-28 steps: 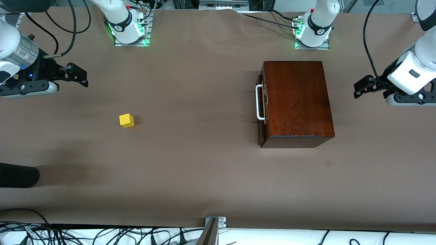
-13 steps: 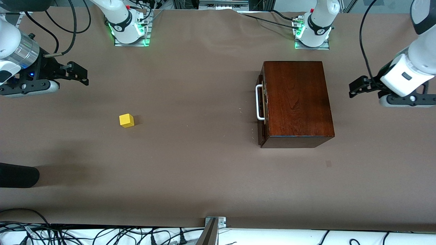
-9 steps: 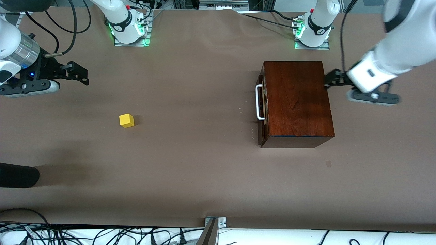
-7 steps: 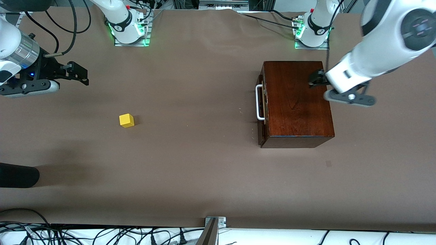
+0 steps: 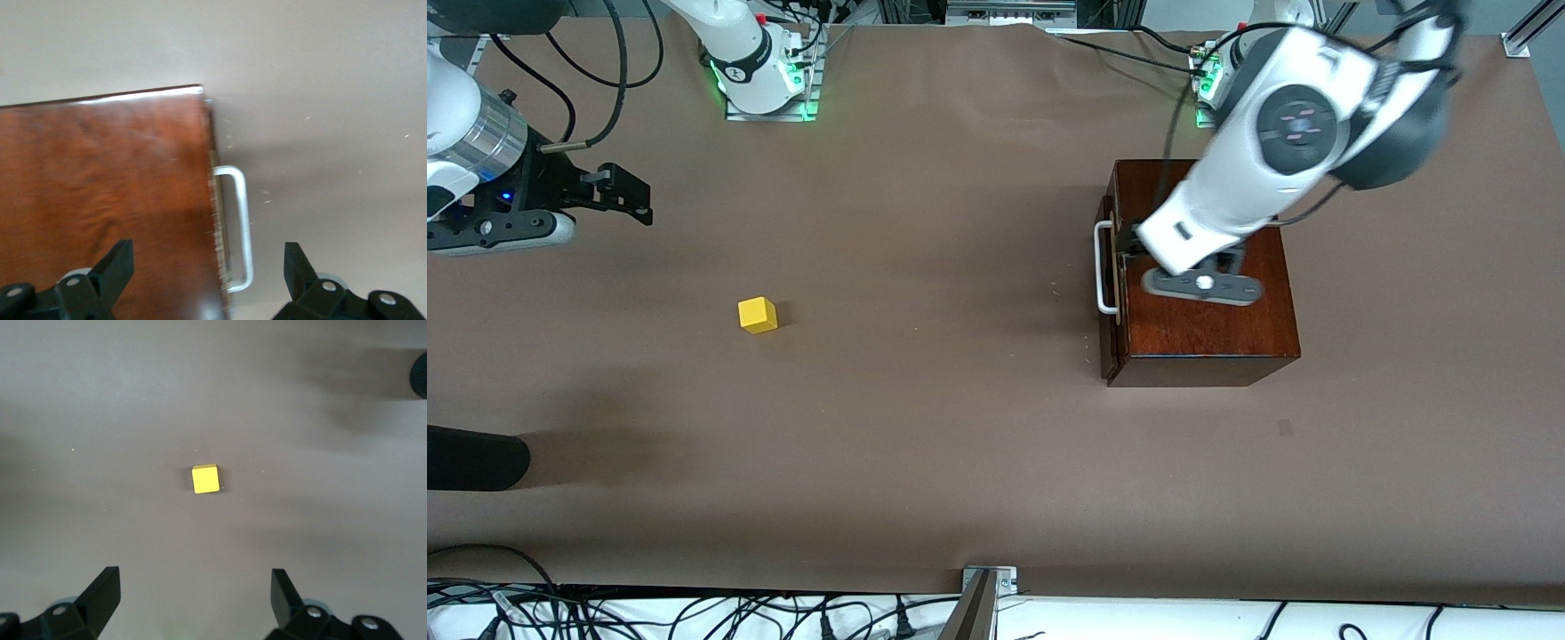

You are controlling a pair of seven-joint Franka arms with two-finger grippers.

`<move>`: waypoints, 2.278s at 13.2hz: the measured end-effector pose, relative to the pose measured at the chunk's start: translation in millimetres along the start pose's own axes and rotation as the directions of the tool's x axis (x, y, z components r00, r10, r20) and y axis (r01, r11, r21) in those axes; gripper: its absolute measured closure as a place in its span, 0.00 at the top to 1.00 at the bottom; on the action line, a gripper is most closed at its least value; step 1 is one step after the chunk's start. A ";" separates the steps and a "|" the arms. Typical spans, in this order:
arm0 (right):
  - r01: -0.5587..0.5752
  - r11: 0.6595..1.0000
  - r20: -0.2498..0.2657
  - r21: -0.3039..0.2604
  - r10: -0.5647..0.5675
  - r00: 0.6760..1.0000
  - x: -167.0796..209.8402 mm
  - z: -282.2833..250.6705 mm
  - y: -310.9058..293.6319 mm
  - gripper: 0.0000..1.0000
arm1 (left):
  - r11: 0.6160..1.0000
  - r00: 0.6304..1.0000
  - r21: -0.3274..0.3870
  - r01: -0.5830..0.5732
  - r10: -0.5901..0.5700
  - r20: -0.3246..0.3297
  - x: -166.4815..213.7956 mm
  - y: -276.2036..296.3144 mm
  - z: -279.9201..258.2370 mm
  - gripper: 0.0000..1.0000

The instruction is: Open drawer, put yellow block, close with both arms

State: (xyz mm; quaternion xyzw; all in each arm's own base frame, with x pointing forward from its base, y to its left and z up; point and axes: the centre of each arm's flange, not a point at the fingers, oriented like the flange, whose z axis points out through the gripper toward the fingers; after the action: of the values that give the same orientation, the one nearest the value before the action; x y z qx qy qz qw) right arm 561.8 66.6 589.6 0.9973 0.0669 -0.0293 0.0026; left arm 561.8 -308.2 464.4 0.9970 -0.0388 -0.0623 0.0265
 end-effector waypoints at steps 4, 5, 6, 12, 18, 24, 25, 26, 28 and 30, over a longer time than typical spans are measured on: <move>-0.001 1.000 0.001 -0.002 0.001 1.000 0.4 0.8 1.0 1.00 | 0.994 0.999 0.098 -0.050 0.049 0.007 -1.2 58.2 74.0 1.00; -0.002 1.000 0.002 -0.002 0.002 1.000 0.6 1.0 1.3 1.00 | 0.992 0.998 0.115 -0.056 0.053 0.022 -2.7 65.5 89.3 1.00; -0.002 1.000 0.002 -0.002 0.002 1.000 0.7 1.3 1.6 1.00 | 0.991 0.998 0.123 -0.060 0.056 0.038 -3.8 69.8 101.6 1.00; -0.002 1.000 0.003 -0.002 0.002 1.000 0.9 1.6 1.3 1.00 | 0.982 0.999 0.190 -0.015 0.007 0.041 -20.9 83.1 143.9 1.00; -0.001 1.000 0.002 -0.006 0.001 1.000 0.9 1.6 1.4 1.00 | 0.966 1.000 0.260 0.001 0.000 -0.007 -34.9 102.8 171.3 1.00; 0.004 1.000 0.001 -0.011 -0.004 1.000 1.1 1.5 -0.8 1.00 | 0.970 0.996 0.230 0.073 -0.060 -0.063 -39.9 123.2 191.7 1.00; 0.004 1.000 0.001 -0.011 -0.004 1.000 1.2 1.4 -0.8 1.00 | 0.974 0.994 0.210 0.088 -0.071 -0.088 -41.4 130.9 191.4 1.00; 0.004 1.000 0.000 -0.012 -0.004 1.000 1.2 1.3 -0.8 1.00 | 0.975 0.991 0.196 0.104 -0.084 -0.107 -44.0 138.1 191.8 1.00; 0.004 1.000 0.000 -0.012 -0.004 1.000 1.3 1.4 -0.7 1.00 | 0.974 0.985 0.183 0.133 -0.109 -0.134 -45.5 147.1 193.1 1.00; 0.003 1.000 0.002 -0.012 -0.003 1.000 2.2 3.0 -0.3 1.00 | 0.971 0.979 0.170 0.166 -0.142 -0.144 -49.4 161.9 202.9 1.00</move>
State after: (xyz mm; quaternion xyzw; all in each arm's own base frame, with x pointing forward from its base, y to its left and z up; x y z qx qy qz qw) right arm 563.7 67.1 586.5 0.9971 0.0687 -0.0300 0.0087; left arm 475.3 -475.2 278.8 0.9971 0.0351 0.0053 -0.0668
